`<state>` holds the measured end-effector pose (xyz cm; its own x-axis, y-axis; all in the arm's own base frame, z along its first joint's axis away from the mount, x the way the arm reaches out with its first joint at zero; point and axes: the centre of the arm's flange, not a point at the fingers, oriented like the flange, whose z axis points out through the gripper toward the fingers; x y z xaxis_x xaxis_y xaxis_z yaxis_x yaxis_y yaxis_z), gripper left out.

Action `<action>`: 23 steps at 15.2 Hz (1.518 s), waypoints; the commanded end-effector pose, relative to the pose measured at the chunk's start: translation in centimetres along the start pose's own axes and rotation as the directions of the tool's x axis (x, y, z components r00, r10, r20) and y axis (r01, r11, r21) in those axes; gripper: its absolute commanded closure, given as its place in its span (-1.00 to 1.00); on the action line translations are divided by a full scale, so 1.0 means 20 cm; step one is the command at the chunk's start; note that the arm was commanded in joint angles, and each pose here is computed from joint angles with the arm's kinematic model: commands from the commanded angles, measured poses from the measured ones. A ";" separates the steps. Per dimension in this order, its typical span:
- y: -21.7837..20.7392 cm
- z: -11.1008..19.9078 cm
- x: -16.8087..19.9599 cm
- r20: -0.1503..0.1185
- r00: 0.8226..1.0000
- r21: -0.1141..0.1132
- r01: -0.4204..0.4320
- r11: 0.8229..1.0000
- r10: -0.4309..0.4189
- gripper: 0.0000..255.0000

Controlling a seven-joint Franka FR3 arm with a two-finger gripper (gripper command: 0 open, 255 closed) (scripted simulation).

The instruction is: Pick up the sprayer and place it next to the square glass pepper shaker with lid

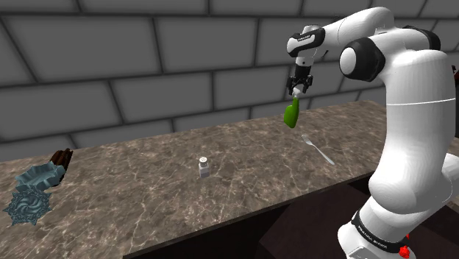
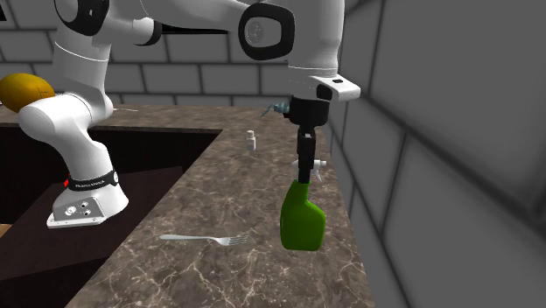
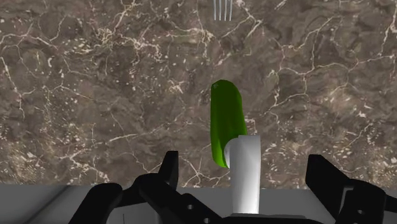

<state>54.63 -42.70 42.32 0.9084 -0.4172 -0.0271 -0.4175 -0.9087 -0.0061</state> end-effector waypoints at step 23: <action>0.00 -0.29 -0.01 0.000 1.000 0.000 0.000 1.000 0.000 1.00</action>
<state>54.61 -42.70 47.53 0.9084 -0.4172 -0.0268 -0.4175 -0.9087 -0.0062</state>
